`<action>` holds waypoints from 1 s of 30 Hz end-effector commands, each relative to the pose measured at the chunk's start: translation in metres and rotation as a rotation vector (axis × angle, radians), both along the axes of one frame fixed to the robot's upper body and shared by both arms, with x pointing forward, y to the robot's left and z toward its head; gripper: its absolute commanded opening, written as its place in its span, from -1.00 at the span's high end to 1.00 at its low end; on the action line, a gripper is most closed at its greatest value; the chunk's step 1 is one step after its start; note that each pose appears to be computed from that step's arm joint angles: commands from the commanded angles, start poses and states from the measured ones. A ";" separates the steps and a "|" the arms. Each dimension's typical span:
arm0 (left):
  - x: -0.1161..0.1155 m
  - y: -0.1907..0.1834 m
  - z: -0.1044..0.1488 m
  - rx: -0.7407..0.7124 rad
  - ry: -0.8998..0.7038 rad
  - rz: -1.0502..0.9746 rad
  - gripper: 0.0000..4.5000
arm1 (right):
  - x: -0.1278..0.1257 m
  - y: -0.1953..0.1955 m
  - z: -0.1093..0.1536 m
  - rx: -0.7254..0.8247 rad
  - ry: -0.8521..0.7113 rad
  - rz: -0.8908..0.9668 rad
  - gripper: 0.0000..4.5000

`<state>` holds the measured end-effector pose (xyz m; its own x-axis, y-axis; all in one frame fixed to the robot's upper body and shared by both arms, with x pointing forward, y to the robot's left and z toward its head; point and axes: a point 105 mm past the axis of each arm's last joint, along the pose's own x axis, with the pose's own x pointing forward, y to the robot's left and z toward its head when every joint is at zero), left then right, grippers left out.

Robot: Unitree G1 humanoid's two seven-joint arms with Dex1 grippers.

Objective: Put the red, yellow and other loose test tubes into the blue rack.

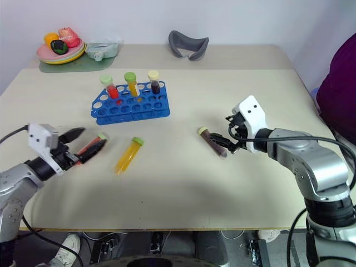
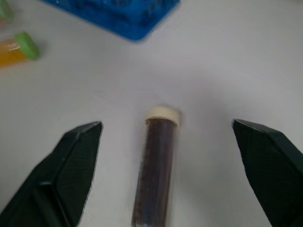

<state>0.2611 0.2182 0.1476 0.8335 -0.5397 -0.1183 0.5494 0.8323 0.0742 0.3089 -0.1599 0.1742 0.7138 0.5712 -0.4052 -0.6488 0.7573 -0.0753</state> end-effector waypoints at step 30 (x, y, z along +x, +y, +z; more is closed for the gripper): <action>-0.053 -0.119 -0.025 0.037 -0.017 -0.558 -0.99 | 0.024 0.032 -0.042 -0.273 0.335 -0.180 -1.00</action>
